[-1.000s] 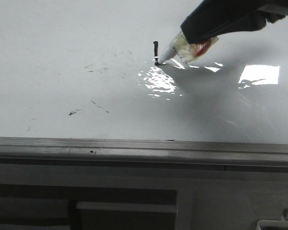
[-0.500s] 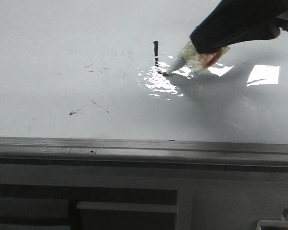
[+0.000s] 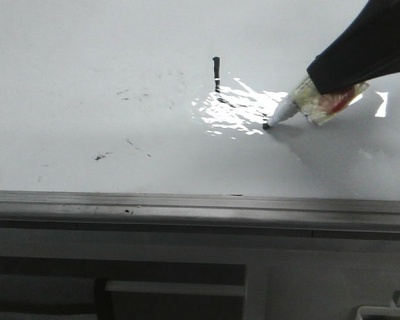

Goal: Write number 5 on whiteboard

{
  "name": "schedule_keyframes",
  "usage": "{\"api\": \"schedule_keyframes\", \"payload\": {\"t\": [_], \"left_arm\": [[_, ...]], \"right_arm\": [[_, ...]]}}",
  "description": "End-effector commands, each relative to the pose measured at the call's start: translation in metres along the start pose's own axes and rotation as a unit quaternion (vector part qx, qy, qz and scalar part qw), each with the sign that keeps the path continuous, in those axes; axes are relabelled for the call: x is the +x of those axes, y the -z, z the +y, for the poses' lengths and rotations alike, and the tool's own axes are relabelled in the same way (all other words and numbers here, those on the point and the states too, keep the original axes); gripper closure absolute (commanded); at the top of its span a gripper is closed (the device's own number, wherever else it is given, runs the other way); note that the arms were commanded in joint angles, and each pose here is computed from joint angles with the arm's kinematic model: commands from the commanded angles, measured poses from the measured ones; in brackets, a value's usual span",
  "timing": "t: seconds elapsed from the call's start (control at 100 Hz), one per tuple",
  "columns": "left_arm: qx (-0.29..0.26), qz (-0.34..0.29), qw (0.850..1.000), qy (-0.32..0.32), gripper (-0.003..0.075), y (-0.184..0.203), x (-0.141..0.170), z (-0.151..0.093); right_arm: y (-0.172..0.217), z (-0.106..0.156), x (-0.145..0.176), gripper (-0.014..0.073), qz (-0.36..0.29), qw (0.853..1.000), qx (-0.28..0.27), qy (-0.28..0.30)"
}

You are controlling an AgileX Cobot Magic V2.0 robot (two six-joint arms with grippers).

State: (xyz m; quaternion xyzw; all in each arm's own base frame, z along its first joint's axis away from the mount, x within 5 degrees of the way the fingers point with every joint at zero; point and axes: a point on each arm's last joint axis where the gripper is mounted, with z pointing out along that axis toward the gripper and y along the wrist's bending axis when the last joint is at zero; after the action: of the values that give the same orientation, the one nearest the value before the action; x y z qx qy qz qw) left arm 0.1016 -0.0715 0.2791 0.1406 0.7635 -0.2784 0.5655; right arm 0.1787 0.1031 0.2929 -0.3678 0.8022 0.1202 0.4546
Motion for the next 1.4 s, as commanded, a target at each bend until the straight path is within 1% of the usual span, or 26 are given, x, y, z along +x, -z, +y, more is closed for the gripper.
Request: {"api": "schedule_keyframes", "payload": {"t": [0.0, 0.04, 0.25, 0.4, 0.5, 0.57, 0.71, 0.8, 1.139, 1.389], "left_arm": [[-0.008, -0.030, 0.999, 0.007, 0.0741, 0.001, -0.012, 0.000], [-0.008, -0.030, 0.999, 0.007, 0.0740, 0.001, -0.012, 0.000], [-0.008, -0.030, 0.999, 0.007, 0.0740, 0.001, -0.012, 0.000], [-0.008, -0.030, 0.999, 0.007, 0.0740, 0.001, -0.012, 0.000], [-0.008, -0.030, 0.999, 0.007, 0.0740, 0.001, -0.012, 0.000], [-0.008, -0.030, 0.999, 0.007, 0.0741, 0.001, -0.012, 0.000], [-0.006, -0.028, 1.000, 0.007, 0.0741, 0.001, -0.012, -0.001], [-0.006, -0.028, 1.000, 0.007, 0.0740, 0.001, -0.012, -0.001], [-0.005, -0.027, 1.000, 0.007, 0.0741, 0.001, -0.012, -0.001], [0.002, -0.017, 1.000, 0.007, 0.0741, 0.001, -0.010, -0.002]], "right_arm": [[-0.001, -0.006, -0.006, 0.0636, -0.026, 0.999, 0.023, -0.021], [-0.005, -0.006, -0.004, 0.0636, -0.020, 0.999, 0.019, -0.030], [-0.033, -0.002, -0.004, 0.0636, -0.011, 0.999, 0.015, -0.034], [-0.038, 0.004, -0.005, 0.0636, -0.008, 1.000, 0.002, -0.029], [-0.027, 0.008, -0.017, 0.0636, -0.023, 0.999, -0.012, -0.022], [-0.010, 0.007, -0.031, 0.0636, -0.054, 0.998, -0.011, -0.013], [0.025, 0.002, -0.057, 0.0636, -0.134, 0.991, 0.027, 0.014], [0.030, -0.001, -0.063, 0.0636, -0.154, 0.987, 0.046, 0.021], [-0.002, -0.006, -0.057, 0.0636, -0.112, 0.993, 0.042, 0.015], [-0.005, -0.008, -0.058, 0.0636, -0.117, 0.992, 0.052, 0.013]]}}
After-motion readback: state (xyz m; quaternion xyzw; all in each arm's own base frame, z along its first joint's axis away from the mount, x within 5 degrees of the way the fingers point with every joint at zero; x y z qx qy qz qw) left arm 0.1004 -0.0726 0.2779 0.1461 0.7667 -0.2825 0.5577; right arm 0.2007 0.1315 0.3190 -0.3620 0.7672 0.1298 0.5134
